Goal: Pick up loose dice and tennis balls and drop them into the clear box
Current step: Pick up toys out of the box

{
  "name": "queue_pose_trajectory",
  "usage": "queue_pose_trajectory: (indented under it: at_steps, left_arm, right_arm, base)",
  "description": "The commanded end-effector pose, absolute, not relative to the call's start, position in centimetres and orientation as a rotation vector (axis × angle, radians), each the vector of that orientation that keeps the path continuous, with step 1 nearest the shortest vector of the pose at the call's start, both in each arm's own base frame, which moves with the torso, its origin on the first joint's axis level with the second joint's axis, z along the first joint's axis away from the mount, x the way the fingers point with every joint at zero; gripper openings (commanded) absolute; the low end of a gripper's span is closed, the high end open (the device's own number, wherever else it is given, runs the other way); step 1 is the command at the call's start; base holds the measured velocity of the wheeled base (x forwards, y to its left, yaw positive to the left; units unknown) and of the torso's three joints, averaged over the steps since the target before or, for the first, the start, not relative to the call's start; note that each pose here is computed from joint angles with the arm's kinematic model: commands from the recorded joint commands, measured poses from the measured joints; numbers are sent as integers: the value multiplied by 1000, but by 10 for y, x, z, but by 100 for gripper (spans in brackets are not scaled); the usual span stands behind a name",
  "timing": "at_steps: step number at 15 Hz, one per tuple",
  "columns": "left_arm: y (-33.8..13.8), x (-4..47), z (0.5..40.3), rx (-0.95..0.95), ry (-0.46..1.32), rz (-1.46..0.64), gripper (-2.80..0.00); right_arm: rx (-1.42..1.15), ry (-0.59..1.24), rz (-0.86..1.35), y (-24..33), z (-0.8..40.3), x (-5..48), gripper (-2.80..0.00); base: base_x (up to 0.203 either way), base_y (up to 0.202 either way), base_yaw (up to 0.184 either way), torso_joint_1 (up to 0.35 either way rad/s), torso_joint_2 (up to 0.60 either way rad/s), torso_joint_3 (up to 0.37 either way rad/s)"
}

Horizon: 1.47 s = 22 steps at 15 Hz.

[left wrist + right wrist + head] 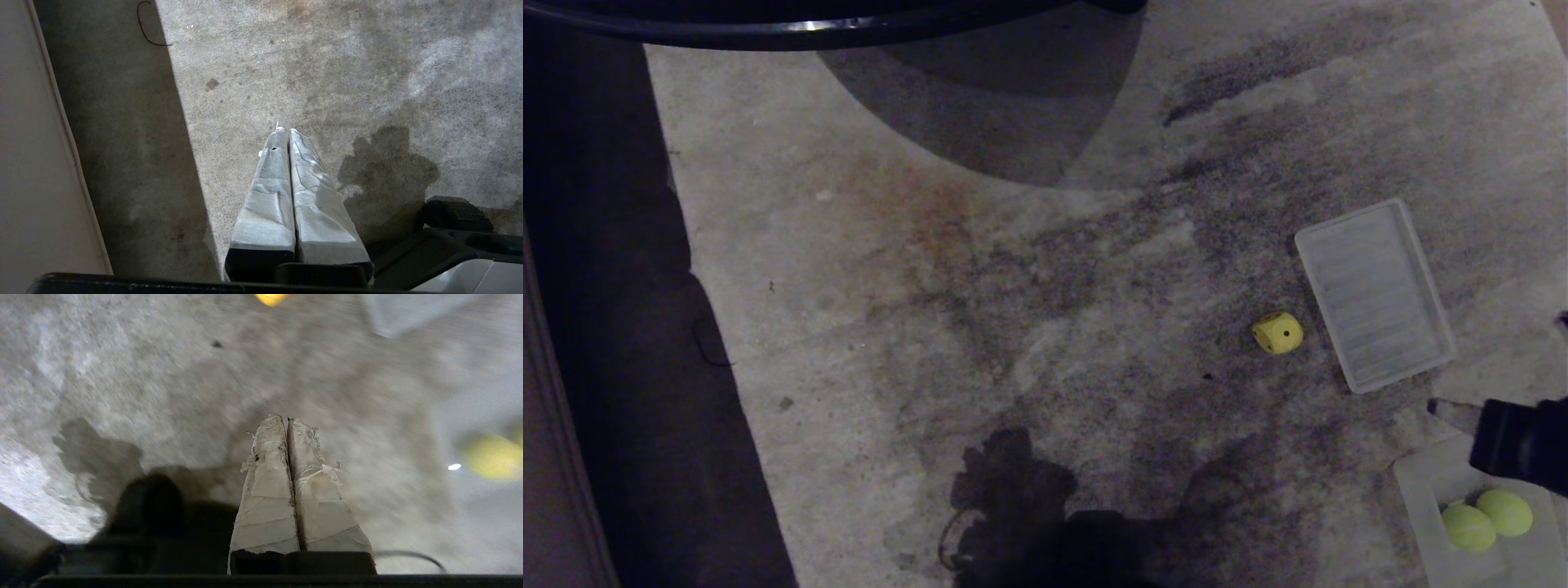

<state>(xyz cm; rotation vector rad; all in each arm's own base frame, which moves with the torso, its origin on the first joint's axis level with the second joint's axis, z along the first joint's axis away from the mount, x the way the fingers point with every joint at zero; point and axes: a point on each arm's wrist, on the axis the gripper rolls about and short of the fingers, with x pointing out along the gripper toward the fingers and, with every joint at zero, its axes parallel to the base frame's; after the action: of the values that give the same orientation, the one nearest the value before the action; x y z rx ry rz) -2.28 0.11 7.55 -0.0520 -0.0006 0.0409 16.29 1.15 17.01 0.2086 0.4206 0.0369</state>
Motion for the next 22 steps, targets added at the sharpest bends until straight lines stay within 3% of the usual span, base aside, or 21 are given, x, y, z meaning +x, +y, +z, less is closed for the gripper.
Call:
queue_pose_trajectory:
  at_steps: [1, 5, 14, 22]
  left_arm:
    - [1, -23, 75, -54, 2, 41, -280]
    - [1, -23, 75, -54, 2, 40, -280]
    - [1, -23, 75, -54, 2, 41, -280]
    - [1, -23, 75, -54, 2, 41, -280]
  right_arm:
    - [214, 563, 67, 25, 126, 229, 0]
    - [229, 503, 121, 38, 116, 282, 0]
    - [46, 439, 109, 22, 88, 323, 0]
    - [-20, 248, 196, 21, 73, 362, 0]
  base:
    - [0, 0, 0, 0, 0, 0]
    - [0, 0, 0, 0, 0, 0]
    - [0, 0, 0, 0, 0, 0]
    - [0, 0, 0, 0, 0, 0]
